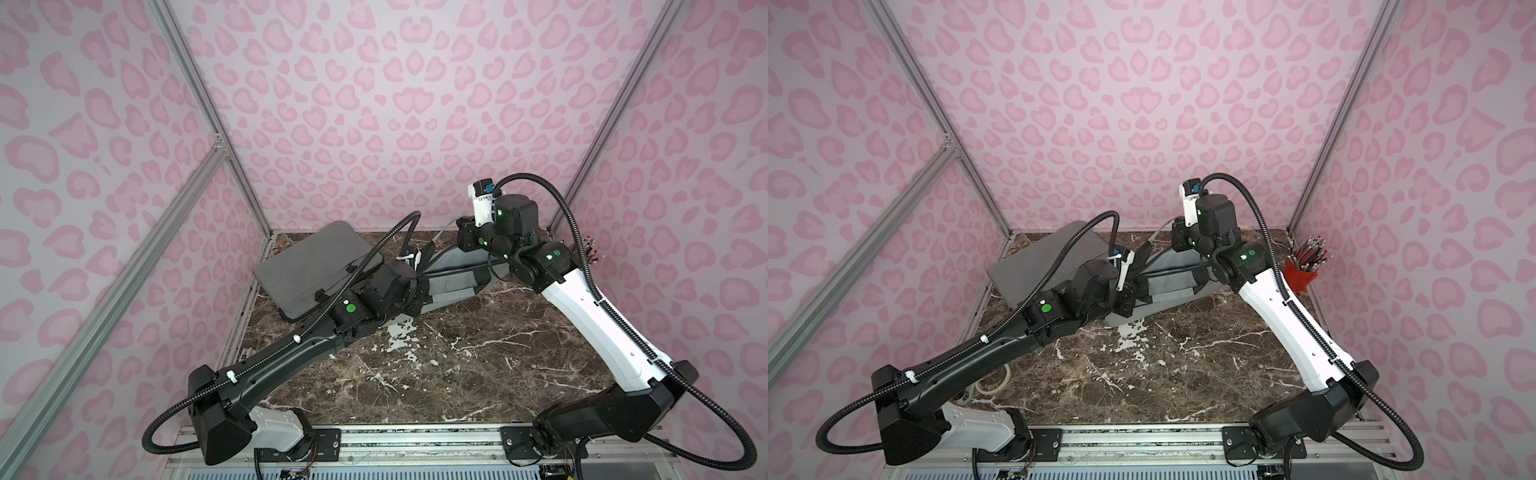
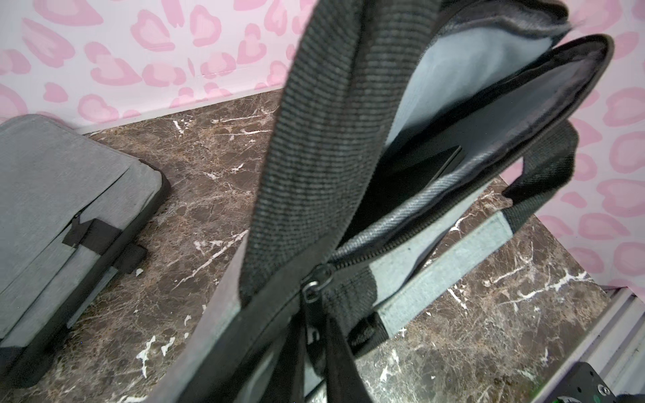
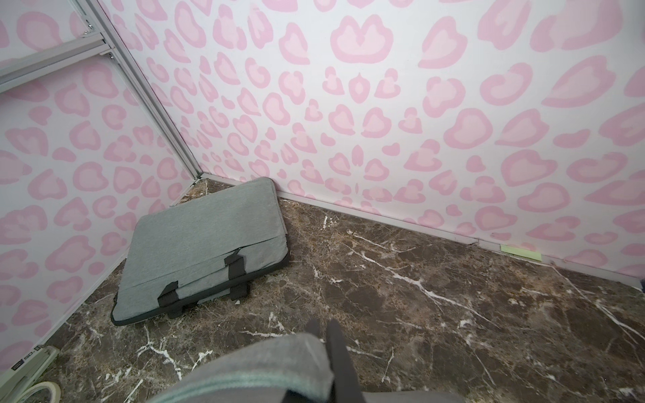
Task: Open the zippered laptop bag and take out the laptop
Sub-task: Unzip the zipper on the zippered laptop bag.
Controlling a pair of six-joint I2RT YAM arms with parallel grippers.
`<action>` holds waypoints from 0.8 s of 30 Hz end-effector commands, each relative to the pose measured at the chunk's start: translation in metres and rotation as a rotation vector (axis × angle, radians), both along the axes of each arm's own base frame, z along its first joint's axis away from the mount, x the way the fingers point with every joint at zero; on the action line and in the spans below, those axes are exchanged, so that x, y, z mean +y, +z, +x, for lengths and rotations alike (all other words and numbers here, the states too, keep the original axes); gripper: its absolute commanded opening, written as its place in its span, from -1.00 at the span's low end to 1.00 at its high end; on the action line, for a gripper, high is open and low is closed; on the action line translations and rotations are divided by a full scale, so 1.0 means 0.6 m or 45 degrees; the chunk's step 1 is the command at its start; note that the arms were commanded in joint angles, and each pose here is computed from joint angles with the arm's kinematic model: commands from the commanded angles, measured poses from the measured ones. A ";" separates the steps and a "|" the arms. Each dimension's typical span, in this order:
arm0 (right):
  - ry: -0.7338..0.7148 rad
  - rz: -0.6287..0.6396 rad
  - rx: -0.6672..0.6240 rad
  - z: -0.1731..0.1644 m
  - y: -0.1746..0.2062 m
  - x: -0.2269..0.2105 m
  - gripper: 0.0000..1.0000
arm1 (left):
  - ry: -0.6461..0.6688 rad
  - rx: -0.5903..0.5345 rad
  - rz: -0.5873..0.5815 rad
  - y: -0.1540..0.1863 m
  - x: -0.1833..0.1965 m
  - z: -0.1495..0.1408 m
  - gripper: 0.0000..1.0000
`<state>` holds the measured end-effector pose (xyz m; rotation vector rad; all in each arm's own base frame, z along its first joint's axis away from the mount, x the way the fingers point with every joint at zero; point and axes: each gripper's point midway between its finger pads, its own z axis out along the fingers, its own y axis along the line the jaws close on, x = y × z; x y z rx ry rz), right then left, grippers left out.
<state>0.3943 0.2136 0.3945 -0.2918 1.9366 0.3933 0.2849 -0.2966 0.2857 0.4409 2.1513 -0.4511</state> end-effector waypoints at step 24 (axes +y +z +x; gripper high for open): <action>-0.173 0.124 -0.157 0.016 0.026 -0.063 -1.00 | -0.068 0.015 -0.128 0.055 0.027 -0.023 -1.00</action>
